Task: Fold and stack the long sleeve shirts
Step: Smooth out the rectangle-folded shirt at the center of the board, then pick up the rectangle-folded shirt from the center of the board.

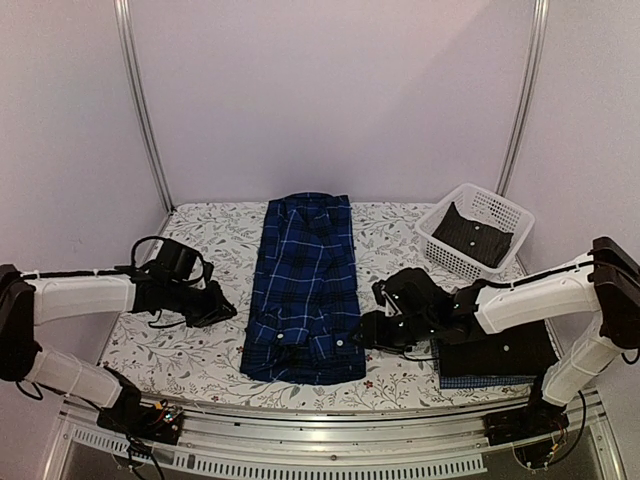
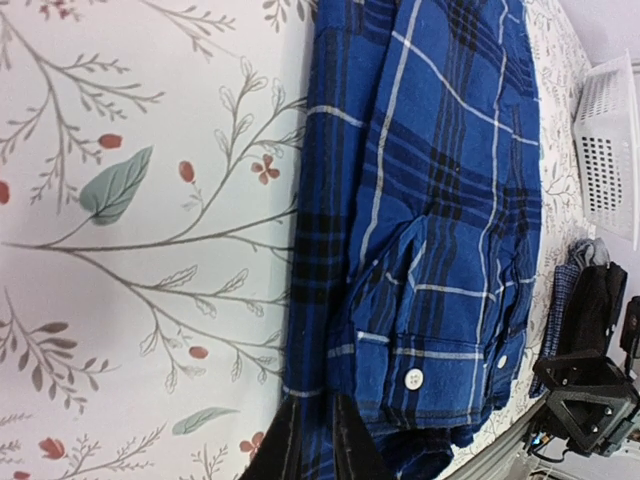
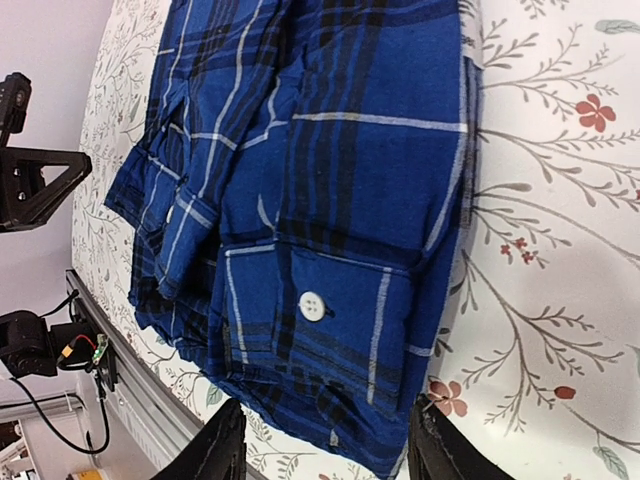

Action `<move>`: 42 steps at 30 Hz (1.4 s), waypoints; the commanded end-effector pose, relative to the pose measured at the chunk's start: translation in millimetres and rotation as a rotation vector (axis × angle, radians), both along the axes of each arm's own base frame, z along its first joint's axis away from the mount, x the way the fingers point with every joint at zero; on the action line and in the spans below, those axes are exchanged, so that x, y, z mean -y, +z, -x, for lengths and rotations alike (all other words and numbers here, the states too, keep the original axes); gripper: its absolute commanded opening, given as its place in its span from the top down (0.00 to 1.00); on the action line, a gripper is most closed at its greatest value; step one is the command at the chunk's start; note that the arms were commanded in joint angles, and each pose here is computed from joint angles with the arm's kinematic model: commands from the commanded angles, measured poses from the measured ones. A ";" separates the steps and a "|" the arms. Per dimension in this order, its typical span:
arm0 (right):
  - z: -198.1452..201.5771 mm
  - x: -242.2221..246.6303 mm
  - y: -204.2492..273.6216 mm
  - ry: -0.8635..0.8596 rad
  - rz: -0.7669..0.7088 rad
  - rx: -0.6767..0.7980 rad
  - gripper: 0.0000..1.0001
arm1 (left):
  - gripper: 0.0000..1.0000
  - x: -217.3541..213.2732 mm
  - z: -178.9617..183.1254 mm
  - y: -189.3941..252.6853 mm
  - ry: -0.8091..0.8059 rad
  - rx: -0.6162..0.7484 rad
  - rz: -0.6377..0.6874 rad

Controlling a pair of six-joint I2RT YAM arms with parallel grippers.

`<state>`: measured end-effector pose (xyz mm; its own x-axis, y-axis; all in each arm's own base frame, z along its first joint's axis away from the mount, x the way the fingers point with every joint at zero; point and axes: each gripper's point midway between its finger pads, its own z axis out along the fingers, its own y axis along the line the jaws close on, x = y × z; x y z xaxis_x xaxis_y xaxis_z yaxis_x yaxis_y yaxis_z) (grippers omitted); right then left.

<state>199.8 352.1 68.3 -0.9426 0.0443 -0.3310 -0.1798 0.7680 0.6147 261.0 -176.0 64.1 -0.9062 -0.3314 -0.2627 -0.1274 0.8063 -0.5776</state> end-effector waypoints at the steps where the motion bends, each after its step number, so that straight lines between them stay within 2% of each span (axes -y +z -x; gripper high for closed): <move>1: -2.8 11.4 -9.7 -0.013 -0.010 -0.017 0.47 | 0.89 17.2 -17.6 2.9 -0.091 0.030 0.016; 7: -7.3 18.0 -18.8 -0.023 -0.002 -0.023 0.47 | 0.89 39.9 -13.8 0.1 -0.146 0.019 0.058; 16: -12.8 18.8 -25.2 -0.022 -0.002 -0.030 0.47 | 0.91 65.7 6.5 -26.5 -0.199 -0.050 0.046; 29: -15.7 12.2 -39.0 0.002 0.019 -0.044 0.47 | 0.91 60.3 23.1 -63.5 -0.194 -0.144 -0.022; 36: -15.4 10.6 -43.2 0.012 0.024 -0.049 0.47 | 0.88 60.9 16.5 -33.6 -0.206 -0.089 -0.033; 42: -15.0 9.9 -42.8 0.018 0.024 -0.046 0.47 | 0.81 47.7 18.4 -5.7 -0.186 -0.031 -0.054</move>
